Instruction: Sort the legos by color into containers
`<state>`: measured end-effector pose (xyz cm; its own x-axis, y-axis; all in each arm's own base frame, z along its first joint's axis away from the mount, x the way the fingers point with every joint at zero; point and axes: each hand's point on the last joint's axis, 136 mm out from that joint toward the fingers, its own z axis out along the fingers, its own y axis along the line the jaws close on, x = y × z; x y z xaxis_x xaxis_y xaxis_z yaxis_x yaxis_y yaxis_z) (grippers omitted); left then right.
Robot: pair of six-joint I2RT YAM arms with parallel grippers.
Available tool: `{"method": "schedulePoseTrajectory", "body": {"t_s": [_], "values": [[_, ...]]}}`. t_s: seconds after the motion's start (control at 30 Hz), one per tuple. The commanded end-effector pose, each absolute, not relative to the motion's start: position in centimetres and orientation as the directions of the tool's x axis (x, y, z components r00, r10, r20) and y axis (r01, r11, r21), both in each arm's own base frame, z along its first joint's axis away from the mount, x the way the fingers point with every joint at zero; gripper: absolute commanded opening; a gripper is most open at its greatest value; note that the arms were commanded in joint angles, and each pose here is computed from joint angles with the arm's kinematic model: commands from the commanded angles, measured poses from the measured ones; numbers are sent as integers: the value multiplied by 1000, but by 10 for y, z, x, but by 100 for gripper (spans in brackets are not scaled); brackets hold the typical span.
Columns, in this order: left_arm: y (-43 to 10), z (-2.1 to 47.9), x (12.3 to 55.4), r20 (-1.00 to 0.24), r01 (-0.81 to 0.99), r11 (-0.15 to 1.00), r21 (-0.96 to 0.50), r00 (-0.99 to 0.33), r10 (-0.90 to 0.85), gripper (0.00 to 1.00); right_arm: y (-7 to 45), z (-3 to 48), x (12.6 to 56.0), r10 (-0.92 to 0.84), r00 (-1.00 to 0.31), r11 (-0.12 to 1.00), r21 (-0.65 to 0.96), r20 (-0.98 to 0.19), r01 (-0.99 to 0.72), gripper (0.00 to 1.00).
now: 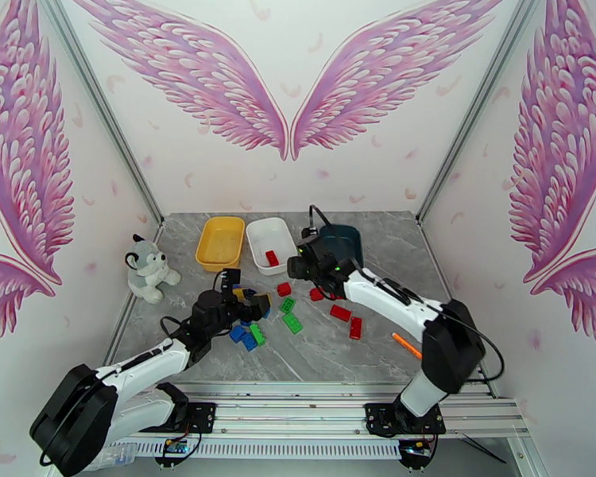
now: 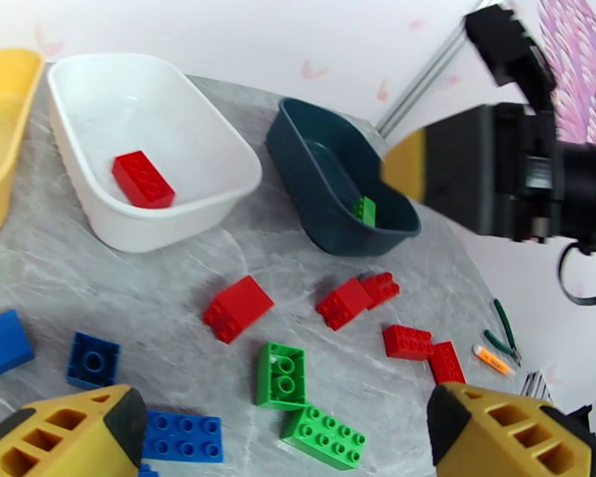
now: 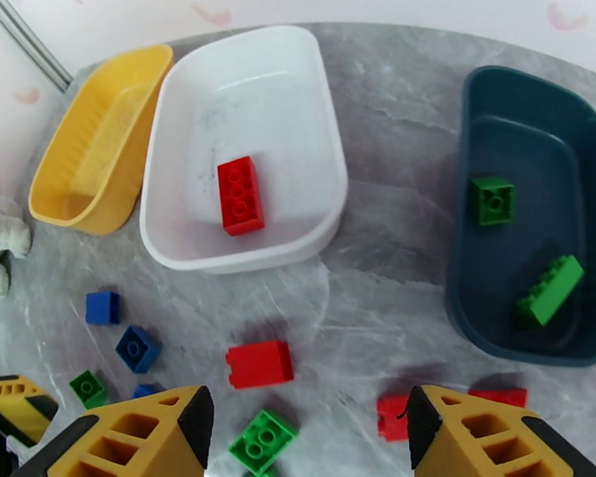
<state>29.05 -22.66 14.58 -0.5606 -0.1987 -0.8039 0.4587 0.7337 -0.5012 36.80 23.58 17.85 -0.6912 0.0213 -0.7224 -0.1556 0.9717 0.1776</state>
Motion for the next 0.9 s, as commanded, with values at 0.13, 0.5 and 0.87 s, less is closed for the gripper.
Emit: {"method": "schedulePoseTrajectory", "body": {"t_s": [0.13, 0.5, 0.87], "values": [[-278, 162, 296, -850, 564, 694, -447, -509, -134, 99, 161, 141, 304, 88, -703, 989, 144, -706, -21, 85], [-337, 147, 296, -837, 631, 624, -462, -543, -70, 99, 98, 75, 256, 232, -747, 973, 150, -623, 176, 79], [-351, 145, 293, -833, 647, 599, -471, -549, -61, 99, 90, 31, 253, 277, -769, 959, 111, -576, 261, 73]]}}
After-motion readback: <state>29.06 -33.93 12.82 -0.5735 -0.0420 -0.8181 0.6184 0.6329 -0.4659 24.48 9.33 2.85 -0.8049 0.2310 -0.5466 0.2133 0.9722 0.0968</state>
